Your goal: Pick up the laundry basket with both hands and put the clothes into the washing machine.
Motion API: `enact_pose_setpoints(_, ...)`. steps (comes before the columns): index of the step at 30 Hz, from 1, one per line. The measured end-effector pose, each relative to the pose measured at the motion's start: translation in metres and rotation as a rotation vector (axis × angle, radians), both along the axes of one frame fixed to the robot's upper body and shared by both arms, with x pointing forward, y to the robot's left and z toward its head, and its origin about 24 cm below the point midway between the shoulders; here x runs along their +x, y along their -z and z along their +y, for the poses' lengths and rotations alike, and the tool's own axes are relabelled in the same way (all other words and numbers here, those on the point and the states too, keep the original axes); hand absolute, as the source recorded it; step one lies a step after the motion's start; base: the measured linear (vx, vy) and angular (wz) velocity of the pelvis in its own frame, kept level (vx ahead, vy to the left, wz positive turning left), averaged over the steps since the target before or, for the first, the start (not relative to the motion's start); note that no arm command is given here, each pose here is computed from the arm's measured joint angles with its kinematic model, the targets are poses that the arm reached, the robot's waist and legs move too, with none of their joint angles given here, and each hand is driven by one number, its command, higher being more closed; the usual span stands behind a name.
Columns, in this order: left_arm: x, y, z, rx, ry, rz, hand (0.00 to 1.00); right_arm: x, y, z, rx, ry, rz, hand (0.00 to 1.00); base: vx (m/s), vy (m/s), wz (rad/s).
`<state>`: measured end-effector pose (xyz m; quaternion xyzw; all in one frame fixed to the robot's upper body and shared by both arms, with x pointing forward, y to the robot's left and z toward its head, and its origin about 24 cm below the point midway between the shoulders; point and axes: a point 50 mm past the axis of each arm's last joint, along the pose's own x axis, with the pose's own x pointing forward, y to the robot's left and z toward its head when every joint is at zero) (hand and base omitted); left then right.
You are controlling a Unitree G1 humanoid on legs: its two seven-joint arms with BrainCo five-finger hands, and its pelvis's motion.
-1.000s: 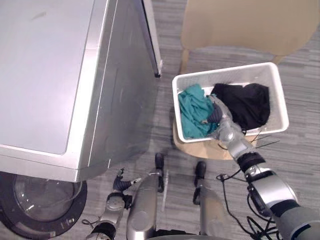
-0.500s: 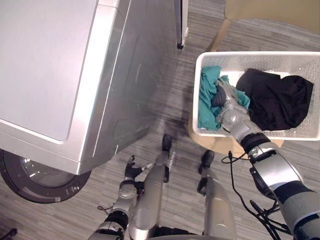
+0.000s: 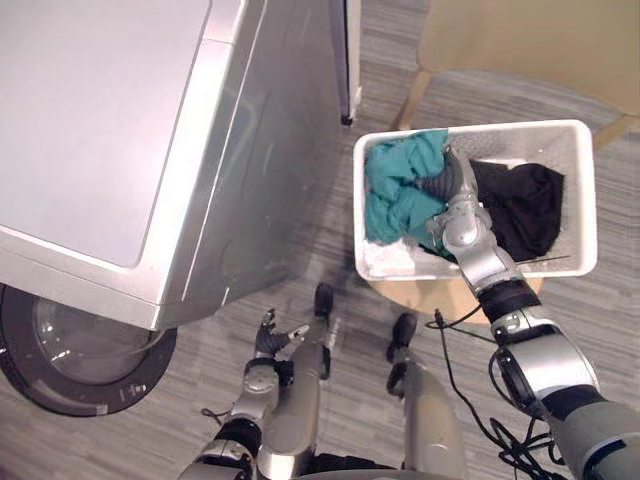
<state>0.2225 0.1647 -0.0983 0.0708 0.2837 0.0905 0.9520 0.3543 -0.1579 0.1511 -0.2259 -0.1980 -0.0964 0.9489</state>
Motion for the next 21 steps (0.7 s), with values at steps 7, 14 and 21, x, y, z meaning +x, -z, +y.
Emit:
enact_pose_setpoints(7, -0.039, 0.021, 0.011, 0.017, -0.002, 0.123, 0.00, -0.061, 0.025, 0.037, 0.314, -0.249, -0.038, 1.00, 0.09, 0.015, -0.21)
enact_pose_setpoints(14, -0.050, 0.019, 0.020, 0.029, -0.007, 0.100, 0.00, -0.092, 0.036, 0.051, 0.428, -0.391, -0.046, 1.00, -0.01, 0.023, 0.00)
enact_pose_setpoints(21, -0.028, -0.017, 0.025, 0.038, -0.001, -0.118, 0.00, -0.093, 0.033, 0.055, 0.398, -0.405, -0.065, 1.00, -0.11, -0.157, 0.95)
